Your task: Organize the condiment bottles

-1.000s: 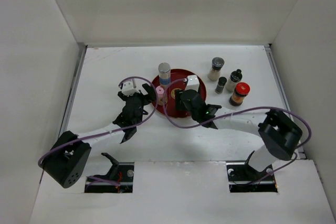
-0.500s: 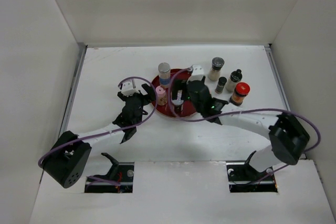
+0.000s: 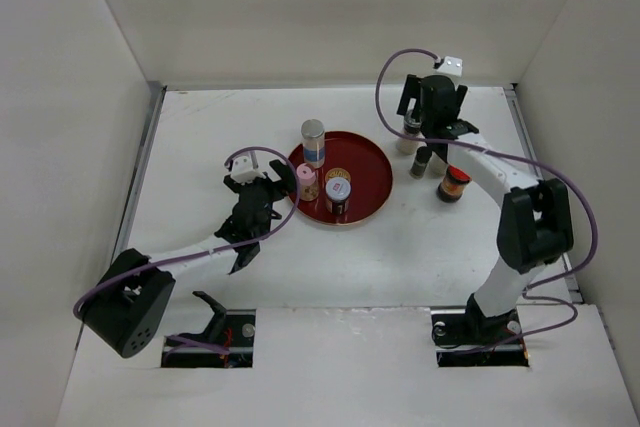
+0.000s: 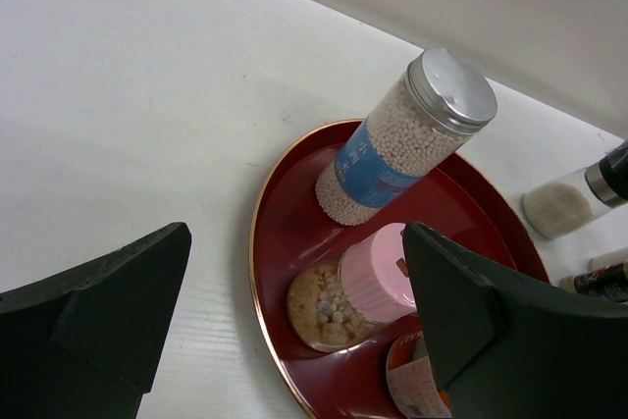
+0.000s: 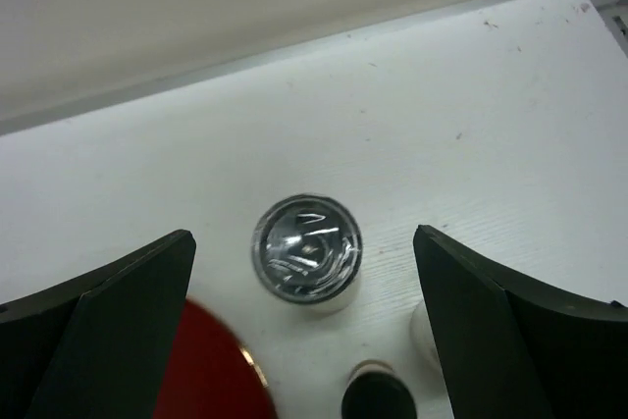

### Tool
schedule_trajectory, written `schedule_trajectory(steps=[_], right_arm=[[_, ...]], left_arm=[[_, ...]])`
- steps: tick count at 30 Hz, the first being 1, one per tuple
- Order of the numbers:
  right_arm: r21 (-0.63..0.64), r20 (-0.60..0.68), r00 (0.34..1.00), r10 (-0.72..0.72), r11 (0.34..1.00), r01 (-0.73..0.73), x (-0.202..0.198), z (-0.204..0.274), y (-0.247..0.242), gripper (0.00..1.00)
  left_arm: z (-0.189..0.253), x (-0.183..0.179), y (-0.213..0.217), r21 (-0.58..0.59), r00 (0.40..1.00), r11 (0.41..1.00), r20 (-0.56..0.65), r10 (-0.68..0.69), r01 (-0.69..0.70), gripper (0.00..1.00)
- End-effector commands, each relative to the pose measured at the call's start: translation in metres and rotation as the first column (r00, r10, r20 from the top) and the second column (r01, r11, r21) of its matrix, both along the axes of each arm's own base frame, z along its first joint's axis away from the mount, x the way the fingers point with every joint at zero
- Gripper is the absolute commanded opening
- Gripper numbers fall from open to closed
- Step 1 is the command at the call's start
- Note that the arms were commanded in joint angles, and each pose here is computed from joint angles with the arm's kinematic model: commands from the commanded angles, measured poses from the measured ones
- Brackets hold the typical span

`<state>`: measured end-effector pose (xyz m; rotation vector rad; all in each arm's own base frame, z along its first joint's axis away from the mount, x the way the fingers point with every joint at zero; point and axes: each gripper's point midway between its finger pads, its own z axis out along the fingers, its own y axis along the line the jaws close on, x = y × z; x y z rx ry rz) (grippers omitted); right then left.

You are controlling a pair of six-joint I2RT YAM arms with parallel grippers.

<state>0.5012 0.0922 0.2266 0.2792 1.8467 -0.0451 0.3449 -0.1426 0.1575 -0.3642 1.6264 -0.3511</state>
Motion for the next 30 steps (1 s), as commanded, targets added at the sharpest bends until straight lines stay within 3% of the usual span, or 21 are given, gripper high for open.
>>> schedule_trajectory(steps=[1,11,15,17,21,25,30], right_arm=[[-0.022,-0.075,0.995,0.062,0.998,-0.064,0.015,-0.008,0.004,1.00],[-0.018,-0.179,0.978,0.107,0.993,-0.112,0.036,-0.057,0.011,1.00],[-0.026,-0.199,0.976,0.090,0.995,-0.097,0.040,-0.070,0.006,0.84],[-0.023,-0.191,0.978,0.082,0.996,-0.088,0.044,-0.069,0.003,0.69],[-0.012,-0.036,0.998,0.057,0.998,-0.057,0.050,-0.025,-0.002,0.55],[-0.021,0.096,0.993,0.072,0.997,-0.071,0.047,0.027,0.002,0.54],[-0.026,0.157,0.971,0.182,0.983,-0.180,0.026,0.059,0.050,0.56]], left_arm=[[0.007,0.002,-0.001,-0.034,1.000,0.999,0.031,0.003,-0.002,0.90],[0.003,0.003,0.000,-0.028,1.000,1.000,0.022,0.006,-0.006,0.90],[0.003,0.003,-0.001,-0.028,1.000,1.000,0.023,0.005,-0.004,0.90],[0.002,0.004,0.000,-0.027,1.000,1.000,0.021,0.009,-0.009,0.90],[0.003,0.003,-0.002,-0.027,1.000,1.000,0.023,0.003,-0.002,0.90],[-0.001,0.005,-0.002,-0.022,1.000,1.000,0.013,0.005,-0.004,0.90],[-0.002,0.006,0.000,-0.019,1.000,1.000,0.011,0.012,-0.012,0.90]])
